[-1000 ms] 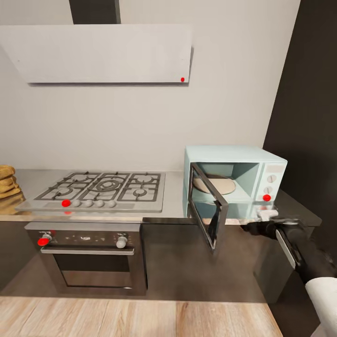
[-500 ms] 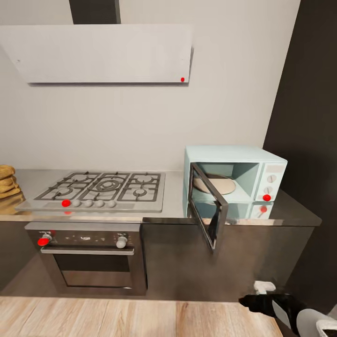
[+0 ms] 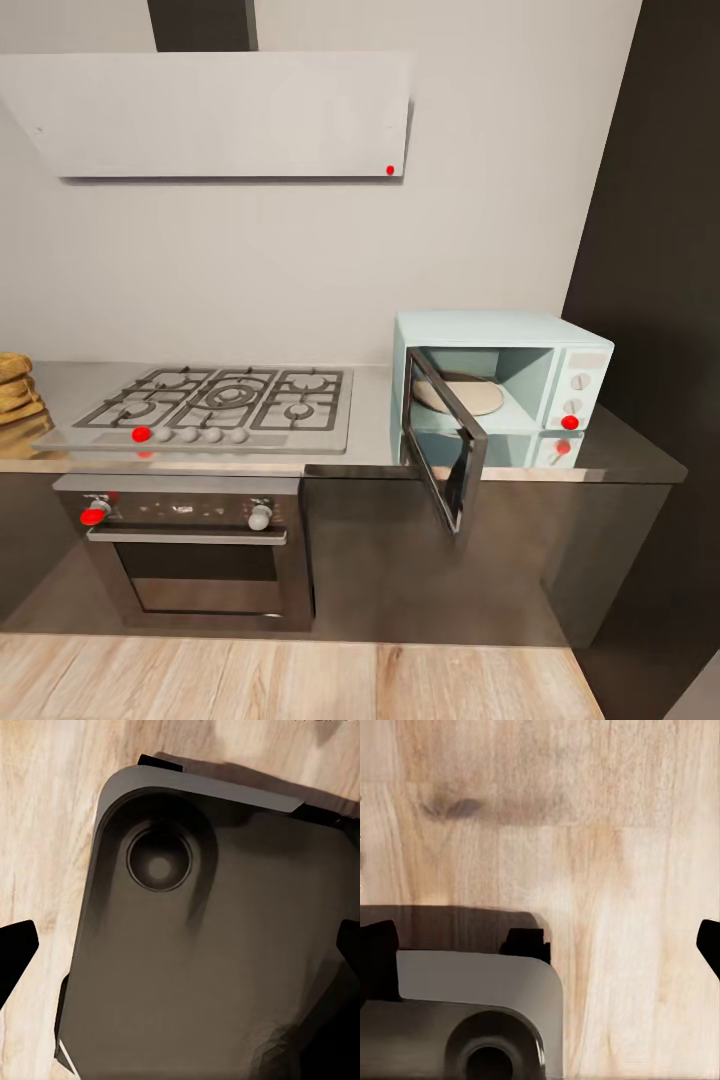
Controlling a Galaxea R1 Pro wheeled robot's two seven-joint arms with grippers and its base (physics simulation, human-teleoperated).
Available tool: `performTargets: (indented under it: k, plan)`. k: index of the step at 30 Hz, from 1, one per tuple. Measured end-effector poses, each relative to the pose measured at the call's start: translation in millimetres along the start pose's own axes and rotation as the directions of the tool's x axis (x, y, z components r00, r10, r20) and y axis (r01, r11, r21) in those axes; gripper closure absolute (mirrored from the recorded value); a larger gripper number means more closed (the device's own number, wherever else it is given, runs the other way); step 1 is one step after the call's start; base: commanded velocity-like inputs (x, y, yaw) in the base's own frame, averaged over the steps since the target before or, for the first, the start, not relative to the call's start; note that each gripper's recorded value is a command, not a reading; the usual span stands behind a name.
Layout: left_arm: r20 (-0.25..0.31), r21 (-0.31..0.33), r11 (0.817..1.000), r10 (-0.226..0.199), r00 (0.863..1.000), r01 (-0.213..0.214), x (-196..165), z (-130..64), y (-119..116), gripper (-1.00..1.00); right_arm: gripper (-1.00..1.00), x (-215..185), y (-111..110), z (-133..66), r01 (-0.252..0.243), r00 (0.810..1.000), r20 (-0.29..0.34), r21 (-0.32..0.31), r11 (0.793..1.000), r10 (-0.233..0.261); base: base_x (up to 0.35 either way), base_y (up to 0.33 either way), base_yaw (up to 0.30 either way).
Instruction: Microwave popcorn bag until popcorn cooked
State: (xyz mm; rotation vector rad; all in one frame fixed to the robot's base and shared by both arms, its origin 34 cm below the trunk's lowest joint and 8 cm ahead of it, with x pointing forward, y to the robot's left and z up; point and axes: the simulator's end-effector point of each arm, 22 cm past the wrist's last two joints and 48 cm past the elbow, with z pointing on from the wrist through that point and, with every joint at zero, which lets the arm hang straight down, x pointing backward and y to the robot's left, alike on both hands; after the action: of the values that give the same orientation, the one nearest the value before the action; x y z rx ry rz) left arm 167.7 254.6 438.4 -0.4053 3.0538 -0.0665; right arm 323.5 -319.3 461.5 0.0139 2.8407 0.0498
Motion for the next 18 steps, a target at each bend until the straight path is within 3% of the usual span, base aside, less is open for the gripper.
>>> performTargets:
  k: [8, 10, 14, 18]
  plan:
    - [0.001, -0.002, 1.000, -0.010, 1.000, 0.010, 0.0, 0.0, 0.1, -1.00, -1.00, 9.6, 4.2, -0.1, -0.001, 1.000, -0.007, 0.005, 1.000, 0.001, 0.000, 0.000, 0.000]
    - [0.000, -0.002, 1.000, -0.010, 1.000, 0.010, 0.1, 0.0, -0.4, -1.00, -1.00, 11.3, -4.3, -0.4, -0.004, 1.000, -0.014, 0.044, 0.999, 0.005, 0.000, 0.000, 0.005]
    - [0.000, 0.000, 1.000, -0.011, 1.000, 0.011, 0.4, 0.1, -1.4, -1.00, -1.00, 12.3, -8.9, -0.1, -0.007, 1.000, -0.017, 0.099, 0.995, 0.009, 0.000, 0.000, 0.180]
    - [0.000, 0.000, 1.000, -0.012, 1.000, 0.012, 0.4, 0.1, -1.4, -1.00, -1.00, 14.4, -4.2, 0.4, -0.007, 1.000, -0.021, 0.103, 0.995, 0.010, 0.000, 0.000, 0.262]
